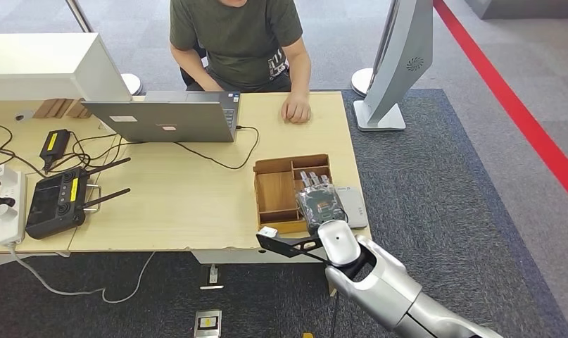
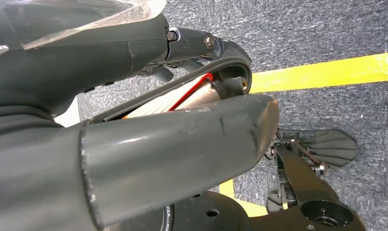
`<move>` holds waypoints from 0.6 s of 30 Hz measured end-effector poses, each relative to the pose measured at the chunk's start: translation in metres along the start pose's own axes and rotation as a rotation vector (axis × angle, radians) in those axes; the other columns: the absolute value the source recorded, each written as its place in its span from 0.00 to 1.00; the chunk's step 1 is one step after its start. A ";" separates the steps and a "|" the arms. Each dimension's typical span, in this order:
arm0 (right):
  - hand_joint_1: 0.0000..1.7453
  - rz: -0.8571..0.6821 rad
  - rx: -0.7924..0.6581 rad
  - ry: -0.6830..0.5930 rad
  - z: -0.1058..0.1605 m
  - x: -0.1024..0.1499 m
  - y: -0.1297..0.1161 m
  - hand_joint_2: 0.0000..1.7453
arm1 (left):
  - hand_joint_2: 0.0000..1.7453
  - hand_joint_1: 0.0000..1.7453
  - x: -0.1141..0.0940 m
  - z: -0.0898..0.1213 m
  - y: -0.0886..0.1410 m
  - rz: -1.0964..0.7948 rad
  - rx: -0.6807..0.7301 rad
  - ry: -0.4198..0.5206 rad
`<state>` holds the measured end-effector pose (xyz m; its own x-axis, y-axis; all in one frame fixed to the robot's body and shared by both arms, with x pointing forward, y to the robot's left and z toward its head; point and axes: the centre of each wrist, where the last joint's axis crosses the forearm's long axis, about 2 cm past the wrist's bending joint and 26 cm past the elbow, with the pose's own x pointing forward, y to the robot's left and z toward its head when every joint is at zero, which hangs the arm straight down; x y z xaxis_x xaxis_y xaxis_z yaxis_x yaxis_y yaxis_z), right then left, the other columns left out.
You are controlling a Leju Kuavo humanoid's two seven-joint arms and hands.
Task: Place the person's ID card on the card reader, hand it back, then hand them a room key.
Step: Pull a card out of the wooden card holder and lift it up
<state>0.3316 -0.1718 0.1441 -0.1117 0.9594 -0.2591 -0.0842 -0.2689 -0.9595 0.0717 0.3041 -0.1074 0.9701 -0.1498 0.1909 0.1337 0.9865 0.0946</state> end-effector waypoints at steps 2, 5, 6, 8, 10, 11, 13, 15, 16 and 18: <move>1.00 0.000 0.000 -0.003 0.000 0.001 0.000 1.00 | 0.00 0.00 0.000 0.000 0.000 0.000 0.000 0.000; 1.00 -0.002 0.002 -0.005 0.001 0.001 0.000 1.00 | 0.00 0.00 0.000 0.000 0.000 -0.001 0.001 -0.003; 1.00 -0.003 0.003 -0.005 0.001 0.002 0.001 1.00 | 0.00 0.00 0.000 0.000 0.000 -0.001 0.002 -0.004; 1.00 -0.006 0.008 -0.004 0.002 0.002 0.002 1.00 | 0.00 0.00 0.000 0.000 0.000 -0.006 0.002 -0.007; 1.00 -0.012 0.013 -0.004 0.004 0.003 0.004 1.00 | 0.00 0.00 0.000 0.000 0.000 -0.011 0.003 -0.009; 1.00 -0.015 0.015 -0.004 0.005 0.004 0.005 1.00 | 0.00 0.00 0.000 0.000 0.000 -0.013 0.002 -0.010; 1.00 -0.019 0.018 -0.006 0.008 0.005 0.006 1.00 | 0.00 0.00 0.000 0.000 0.000 -0.015 0.001 -0.012; 1.00 -0.023 0.021 -0.009 0.011 0.006 0.008 1.00 | 0.00 0.00 0.000 0.000 0.000 -0.015 0.001 -0.013; 1.00 -0.025 0.022 -0.011 0.012 0.007 0.008 1.00 | 0.00 0.00 0.000 0.000 0.000 -0.015 0.000 -0.013; 1.00 -0.023 0.018 -0.012 0.015 0.008 0.009 1.00 | 0.00 0.00 0.000 0.000 0.000 -0.015 0.000 -0.014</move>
<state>0.3155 -0.1683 0.1351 -0.1218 0.9643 -0.2352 -0.1049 -0.2482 -0.9630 0.0718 0.3043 -0.1074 0.9651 -0.1653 0.2033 0.1479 0.9841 0.0979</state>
